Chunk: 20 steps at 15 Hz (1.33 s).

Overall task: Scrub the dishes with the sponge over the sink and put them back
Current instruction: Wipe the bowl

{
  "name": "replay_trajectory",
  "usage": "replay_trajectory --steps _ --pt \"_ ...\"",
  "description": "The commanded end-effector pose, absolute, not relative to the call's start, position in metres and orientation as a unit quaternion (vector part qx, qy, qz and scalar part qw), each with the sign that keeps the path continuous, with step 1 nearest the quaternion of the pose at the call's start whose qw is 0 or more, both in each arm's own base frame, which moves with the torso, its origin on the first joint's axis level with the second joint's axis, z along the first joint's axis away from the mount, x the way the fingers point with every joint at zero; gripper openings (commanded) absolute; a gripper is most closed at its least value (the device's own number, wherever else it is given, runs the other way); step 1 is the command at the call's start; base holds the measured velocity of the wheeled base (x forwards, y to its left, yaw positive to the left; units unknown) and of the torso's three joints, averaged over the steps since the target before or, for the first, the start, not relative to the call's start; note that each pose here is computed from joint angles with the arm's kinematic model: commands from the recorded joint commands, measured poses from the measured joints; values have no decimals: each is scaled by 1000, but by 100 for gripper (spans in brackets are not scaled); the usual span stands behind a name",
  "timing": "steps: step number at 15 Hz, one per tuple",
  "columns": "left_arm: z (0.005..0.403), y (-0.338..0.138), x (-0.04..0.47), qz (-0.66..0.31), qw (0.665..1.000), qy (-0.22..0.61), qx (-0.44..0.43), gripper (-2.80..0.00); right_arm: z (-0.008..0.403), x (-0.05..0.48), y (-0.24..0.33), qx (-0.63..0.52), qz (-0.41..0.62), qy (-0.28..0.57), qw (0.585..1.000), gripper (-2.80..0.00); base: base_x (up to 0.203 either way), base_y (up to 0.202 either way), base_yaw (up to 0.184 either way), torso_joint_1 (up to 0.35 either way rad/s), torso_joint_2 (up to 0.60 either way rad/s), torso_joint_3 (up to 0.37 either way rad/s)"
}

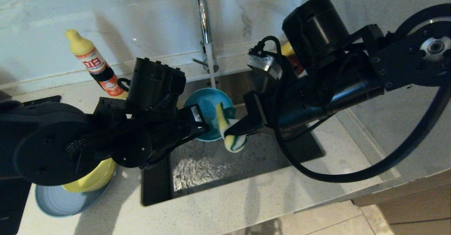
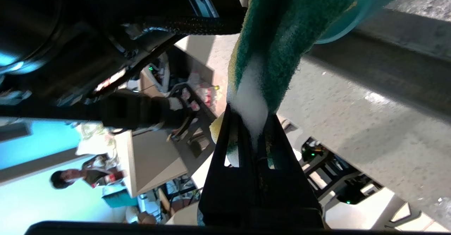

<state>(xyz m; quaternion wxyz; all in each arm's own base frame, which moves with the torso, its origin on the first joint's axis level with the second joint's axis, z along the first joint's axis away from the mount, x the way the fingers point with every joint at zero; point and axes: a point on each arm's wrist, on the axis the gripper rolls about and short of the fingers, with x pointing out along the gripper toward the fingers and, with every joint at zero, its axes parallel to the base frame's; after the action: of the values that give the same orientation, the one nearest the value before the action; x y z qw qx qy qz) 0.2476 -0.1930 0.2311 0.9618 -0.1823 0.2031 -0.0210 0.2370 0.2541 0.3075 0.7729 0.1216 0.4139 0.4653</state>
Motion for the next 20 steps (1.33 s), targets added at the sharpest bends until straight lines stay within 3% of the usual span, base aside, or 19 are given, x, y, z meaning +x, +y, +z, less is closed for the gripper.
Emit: replay_trajectory --steps 1,15,20 --pt "229 -201 251 -9 963 198 -184 -280 295 242 266 114 458 427 771 -280 0 0 0 0 0 0" --pt "229 -200 234 -5 966 193 -169 -280 288 261 272 101 393 381 831 -280 0 0 0 0 0 0" --pt "240 -200 225 -26 967 180 -176 -280 286 256 279 94 399 381 828 -280 0 0 0 0 0 0"
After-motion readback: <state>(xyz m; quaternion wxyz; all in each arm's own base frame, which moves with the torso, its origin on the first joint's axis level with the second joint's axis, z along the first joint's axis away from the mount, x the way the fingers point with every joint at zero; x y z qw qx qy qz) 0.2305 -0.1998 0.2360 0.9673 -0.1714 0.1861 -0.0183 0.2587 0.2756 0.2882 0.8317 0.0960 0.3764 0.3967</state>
